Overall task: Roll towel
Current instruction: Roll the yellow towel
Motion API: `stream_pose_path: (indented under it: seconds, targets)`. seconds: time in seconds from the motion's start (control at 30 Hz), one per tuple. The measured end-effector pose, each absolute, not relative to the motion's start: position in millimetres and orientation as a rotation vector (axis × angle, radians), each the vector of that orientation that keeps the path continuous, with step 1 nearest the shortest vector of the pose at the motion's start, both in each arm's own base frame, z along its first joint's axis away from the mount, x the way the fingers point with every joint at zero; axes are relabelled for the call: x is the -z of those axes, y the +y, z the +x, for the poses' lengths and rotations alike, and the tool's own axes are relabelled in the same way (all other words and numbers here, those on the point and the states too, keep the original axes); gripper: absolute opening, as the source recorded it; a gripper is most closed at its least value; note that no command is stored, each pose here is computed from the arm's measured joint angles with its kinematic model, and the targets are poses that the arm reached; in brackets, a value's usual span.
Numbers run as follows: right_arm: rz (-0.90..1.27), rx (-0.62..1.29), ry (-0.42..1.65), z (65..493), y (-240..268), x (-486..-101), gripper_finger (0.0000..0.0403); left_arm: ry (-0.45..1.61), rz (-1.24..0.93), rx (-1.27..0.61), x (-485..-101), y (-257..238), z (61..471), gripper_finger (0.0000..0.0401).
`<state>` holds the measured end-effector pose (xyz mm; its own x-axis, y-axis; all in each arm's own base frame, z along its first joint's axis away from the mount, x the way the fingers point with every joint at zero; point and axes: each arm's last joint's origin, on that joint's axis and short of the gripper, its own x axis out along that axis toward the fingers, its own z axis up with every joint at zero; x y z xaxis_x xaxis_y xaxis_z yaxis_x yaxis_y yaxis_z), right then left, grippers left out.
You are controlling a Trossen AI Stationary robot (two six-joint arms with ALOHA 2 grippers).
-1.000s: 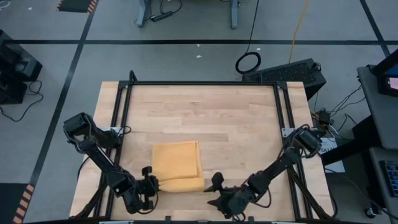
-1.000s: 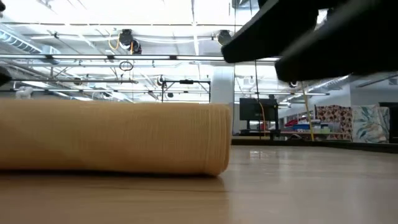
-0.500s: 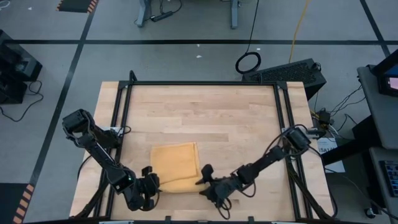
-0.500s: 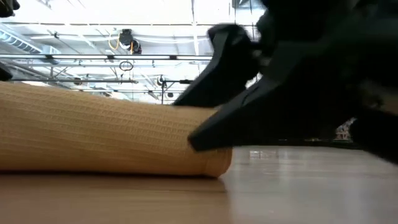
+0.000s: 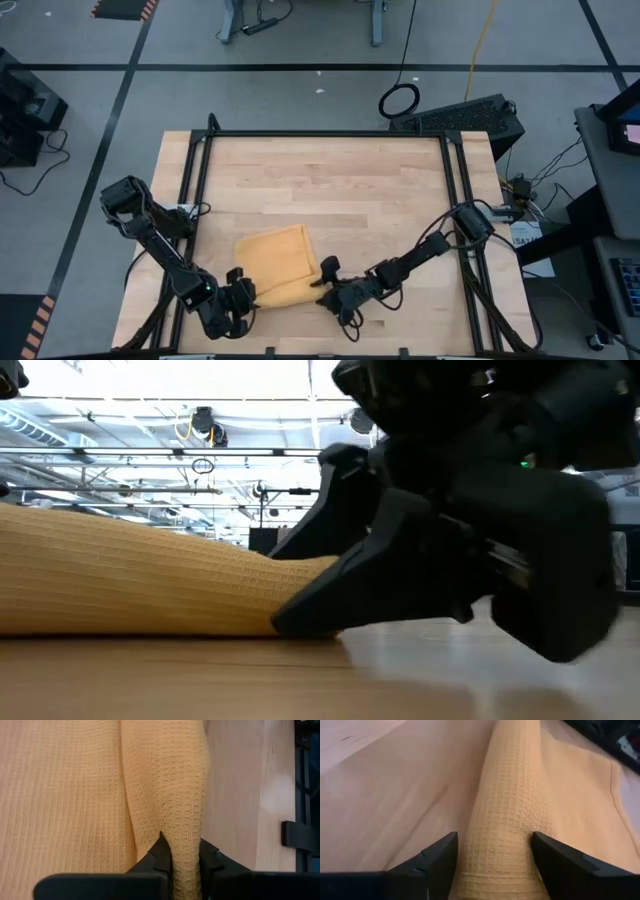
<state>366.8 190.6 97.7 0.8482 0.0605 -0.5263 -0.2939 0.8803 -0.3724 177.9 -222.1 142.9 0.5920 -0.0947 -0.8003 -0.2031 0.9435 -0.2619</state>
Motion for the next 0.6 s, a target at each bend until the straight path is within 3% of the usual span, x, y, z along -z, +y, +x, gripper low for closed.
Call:
stream_pose_path:
  seconds: [0.17, 0.3, 0.43, 0.6]
  targets:
    - [-0.360, -0.190, 0.584, 372, 176, -94, 0.0250, 0.941, -0.341, -0.063, -143, -222, 178, 0.0039]
    - [-0.207, -0.141, 0.649, 375, 165, -91, 0.0225, 0.942, -0.328, -0.071, -142, -221, 178, 0.0040]
    - [-0.107, -0.105, 0.677, 375, 161, -91, 0.0161, 0.913, -0.320, -0.097, -143, -220, 178, 0.0051]
    - [-0.023, -0.119, 0.733, 369, 167, -92, 0.0053, 0.892, -0.148, -0.126, -142, -210, 180, 0.0111]
